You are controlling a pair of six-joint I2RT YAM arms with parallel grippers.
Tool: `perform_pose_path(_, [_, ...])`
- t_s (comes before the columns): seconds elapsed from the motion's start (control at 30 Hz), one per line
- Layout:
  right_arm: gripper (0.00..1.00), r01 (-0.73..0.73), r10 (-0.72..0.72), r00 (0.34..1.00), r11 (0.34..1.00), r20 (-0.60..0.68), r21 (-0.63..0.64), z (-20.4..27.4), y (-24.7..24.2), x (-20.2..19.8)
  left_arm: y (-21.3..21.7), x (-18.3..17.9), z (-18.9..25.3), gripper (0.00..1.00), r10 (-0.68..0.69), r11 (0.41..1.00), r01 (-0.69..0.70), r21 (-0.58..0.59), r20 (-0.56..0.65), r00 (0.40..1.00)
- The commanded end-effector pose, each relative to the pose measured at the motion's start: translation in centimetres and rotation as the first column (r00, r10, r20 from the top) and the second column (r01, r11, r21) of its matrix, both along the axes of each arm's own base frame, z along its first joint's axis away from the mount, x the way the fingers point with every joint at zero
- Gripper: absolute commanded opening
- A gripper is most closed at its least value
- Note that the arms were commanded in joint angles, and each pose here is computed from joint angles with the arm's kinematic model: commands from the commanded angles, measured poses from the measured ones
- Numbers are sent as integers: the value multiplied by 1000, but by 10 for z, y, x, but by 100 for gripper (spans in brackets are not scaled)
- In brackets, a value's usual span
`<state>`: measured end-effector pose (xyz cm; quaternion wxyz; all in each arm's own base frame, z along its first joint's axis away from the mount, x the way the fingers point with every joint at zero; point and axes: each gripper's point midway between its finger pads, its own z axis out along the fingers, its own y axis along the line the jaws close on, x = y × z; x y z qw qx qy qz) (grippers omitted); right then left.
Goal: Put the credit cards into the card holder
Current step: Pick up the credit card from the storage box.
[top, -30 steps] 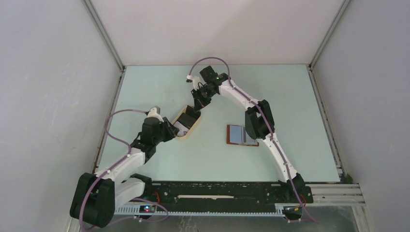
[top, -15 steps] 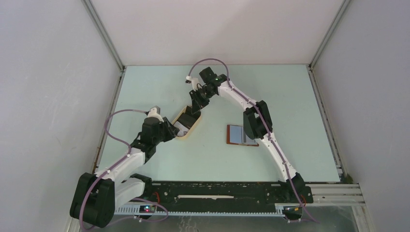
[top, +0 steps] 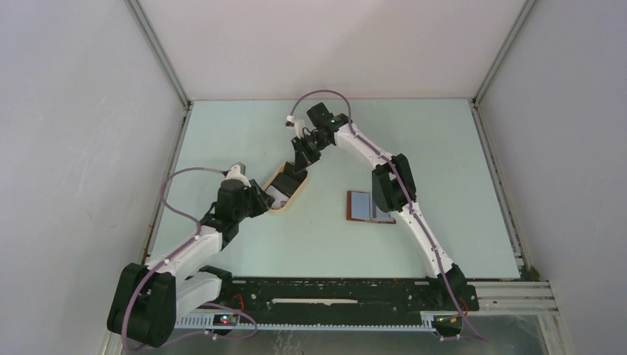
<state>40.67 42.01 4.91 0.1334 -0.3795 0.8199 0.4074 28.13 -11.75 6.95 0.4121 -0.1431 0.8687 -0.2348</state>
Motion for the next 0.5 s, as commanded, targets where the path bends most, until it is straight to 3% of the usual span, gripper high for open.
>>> perform_pose_path(0.0, [12, 9, -11, 1000, 997, 26, 82, 46, 3, 7, -5, 14, 22, 34, -9, 1000, 11, -26, 66, 998])
perform_pose_path(0.1, [9, 17, -19, 1000, 996, 21, 89, 49, 0, 9, -5, 13, 22, 35, -9, 1000, 10, -26, 65, 998])
perform_pose_path(0.2, [0, 23, -24, 1000, 996, 11, 91, 48, -1, 10, -4, 13, 22, 34, -8, 1000, 9, -26, 63, 998])
perform_pose_path(0.4, [1, 26, -26, 1000, 995, -4, 96, 47, 0, 9, -4, 12, 22, 35, -6, 1000, 8, -25, 63, 998])
perform_pose_path(0.47, [9, 24, -23, 1000, 994, -8, 102, 48, -1, 9, -4, 12, 22, 35, -7, 1000, 8, -25, 62, 998])
